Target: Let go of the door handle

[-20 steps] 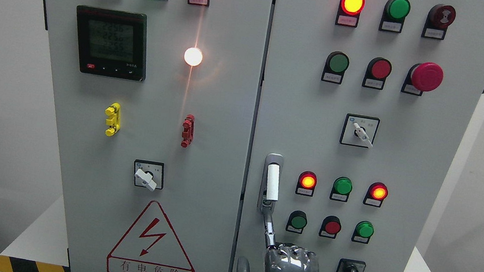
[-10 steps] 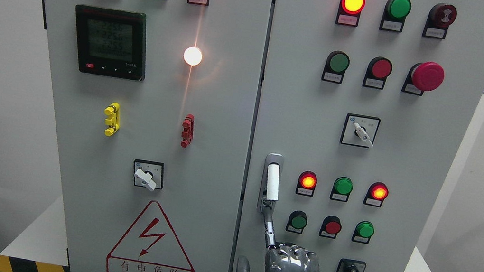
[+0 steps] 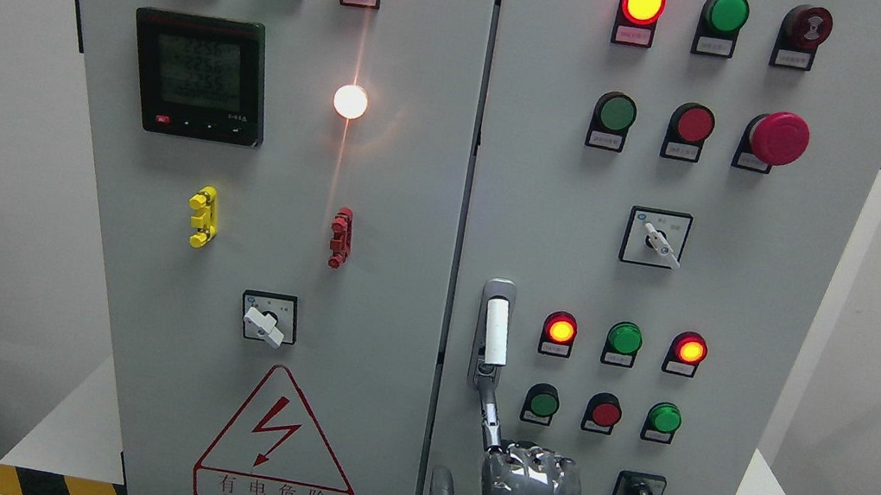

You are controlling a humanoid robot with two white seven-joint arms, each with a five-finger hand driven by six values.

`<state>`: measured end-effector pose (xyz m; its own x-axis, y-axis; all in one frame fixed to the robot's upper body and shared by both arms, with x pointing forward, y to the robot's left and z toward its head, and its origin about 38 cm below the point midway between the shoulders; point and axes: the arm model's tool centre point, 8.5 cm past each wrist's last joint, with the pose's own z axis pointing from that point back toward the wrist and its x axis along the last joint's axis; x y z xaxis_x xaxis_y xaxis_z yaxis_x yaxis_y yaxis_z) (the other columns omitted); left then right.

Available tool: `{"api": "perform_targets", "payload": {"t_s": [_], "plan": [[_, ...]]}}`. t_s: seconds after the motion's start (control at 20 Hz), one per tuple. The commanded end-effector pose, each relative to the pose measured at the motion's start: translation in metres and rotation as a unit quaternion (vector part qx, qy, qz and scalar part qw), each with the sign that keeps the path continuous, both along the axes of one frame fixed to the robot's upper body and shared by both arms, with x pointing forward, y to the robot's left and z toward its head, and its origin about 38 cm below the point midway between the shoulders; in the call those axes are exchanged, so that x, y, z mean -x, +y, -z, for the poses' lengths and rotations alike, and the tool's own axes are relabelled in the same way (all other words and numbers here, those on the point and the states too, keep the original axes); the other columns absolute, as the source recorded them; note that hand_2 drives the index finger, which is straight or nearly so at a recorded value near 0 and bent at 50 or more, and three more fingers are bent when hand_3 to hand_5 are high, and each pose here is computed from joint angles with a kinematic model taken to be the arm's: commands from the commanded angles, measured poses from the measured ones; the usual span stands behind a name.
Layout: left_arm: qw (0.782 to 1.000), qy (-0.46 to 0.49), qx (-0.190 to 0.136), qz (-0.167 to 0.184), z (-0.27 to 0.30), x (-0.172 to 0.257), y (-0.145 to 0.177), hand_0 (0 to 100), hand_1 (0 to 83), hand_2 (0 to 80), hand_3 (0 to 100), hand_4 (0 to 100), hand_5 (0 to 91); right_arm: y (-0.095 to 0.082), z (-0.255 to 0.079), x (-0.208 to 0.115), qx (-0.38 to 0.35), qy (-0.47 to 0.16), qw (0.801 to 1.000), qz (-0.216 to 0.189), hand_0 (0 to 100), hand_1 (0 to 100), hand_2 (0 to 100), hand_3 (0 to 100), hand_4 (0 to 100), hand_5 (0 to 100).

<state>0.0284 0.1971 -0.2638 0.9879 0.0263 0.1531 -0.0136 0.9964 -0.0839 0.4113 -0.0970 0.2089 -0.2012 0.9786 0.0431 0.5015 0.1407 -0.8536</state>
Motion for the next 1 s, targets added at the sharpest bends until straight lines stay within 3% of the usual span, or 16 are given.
{"api": "perform_targets", "payload": {"t_s": [0.0, 0.95], "plan": [[1.0, 0.004, 0.0, 0.0, 0.0002, 0.0059, -0.0002, 12, 55.6, 0.0, 0, 0, 0.0, 0.0009, -0.0091, 0.0045, -0.005, -0.018, 1.0, -0.003, 45, 33, 12, 100, 100, 100], [1.0, 0.005, 0.0, 0.0, 0.0002, 0.0064, -0.0001, 12, 55.6, 0.0, 0, 0, 0.0, 0.0003, -0.0149, 0.0067, -0.009, -0.029, 1.0, -0.003, 45, 34, 17, 100, 99, 100]]}}
